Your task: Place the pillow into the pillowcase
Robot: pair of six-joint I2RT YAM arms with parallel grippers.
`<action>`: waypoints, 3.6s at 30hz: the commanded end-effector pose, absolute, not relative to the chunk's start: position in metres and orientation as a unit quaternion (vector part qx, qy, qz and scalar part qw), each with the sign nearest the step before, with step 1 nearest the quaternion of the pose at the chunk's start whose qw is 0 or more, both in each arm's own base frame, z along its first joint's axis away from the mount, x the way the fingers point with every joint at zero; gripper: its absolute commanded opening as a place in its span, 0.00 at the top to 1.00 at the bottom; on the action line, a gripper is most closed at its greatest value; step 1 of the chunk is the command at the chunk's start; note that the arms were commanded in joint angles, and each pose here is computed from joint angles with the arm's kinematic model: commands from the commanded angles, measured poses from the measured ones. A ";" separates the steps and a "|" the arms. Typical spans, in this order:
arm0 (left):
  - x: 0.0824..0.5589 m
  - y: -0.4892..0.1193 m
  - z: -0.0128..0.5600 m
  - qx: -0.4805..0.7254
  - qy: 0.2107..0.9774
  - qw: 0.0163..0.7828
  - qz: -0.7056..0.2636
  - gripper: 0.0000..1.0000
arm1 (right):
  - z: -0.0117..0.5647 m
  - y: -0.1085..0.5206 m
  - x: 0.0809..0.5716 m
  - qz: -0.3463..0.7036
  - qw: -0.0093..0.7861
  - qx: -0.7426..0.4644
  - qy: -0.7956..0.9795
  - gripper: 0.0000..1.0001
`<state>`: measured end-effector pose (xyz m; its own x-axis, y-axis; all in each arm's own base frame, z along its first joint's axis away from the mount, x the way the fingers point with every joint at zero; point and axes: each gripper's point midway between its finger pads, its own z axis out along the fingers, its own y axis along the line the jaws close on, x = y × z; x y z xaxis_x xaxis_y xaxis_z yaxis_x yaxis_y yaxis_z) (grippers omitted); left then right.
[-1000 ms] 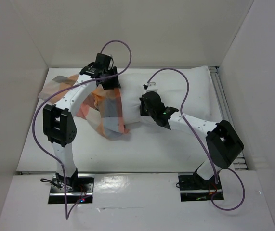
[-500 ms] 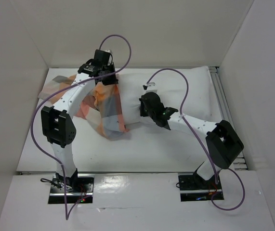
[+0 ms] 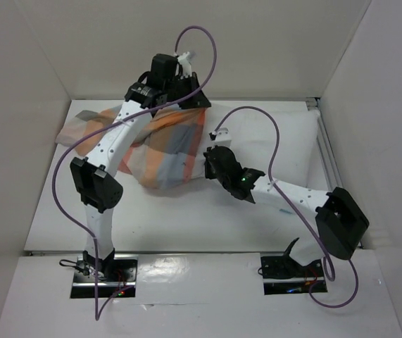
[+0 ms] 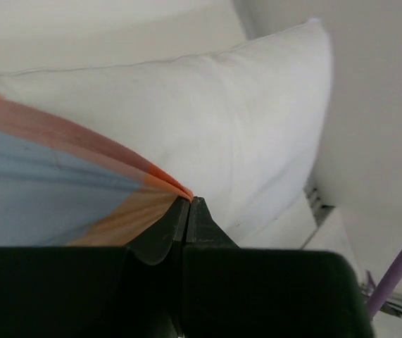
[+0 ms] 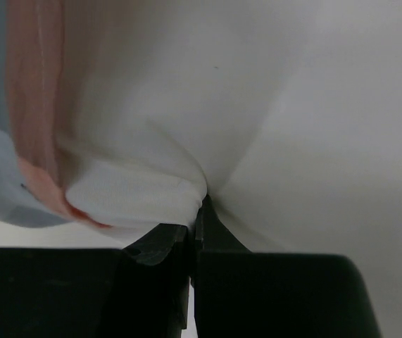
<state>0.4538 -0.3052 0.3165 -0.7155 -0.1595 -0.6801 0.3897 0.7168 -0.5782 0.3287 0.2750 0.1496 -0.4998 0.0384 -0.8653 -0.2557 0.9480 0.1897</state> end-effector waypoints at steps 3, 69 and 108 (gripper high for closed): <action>0.428 -0.359 0.389 0.152 0.765 0.351 -0.518 1.00 | 0.254 0.295 0.336 0.246 0.607 0.013 0.755 1.00; 0.419 -0.310 0.356 0.181 0.795 0.356 -0.457 1.00 | 0.188 0.268 0.249 0.151 0.514 -0.193 0.822 1.00; 0.482 -0.266 0.194 0.077 0.935 0.315 -0.147 0.08 | 0.193 0.259 0.236 0.167 0.518 -0.216 0.811 1.00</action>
<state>0.4897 -0.2840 0.2152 -0.7493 -0.0214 -0.6618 0.2583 0.9108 -0.3219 0.2316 0.2482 0.1753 -0.4073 -0.2352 -0.8825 -0.5205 0.8538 0.0127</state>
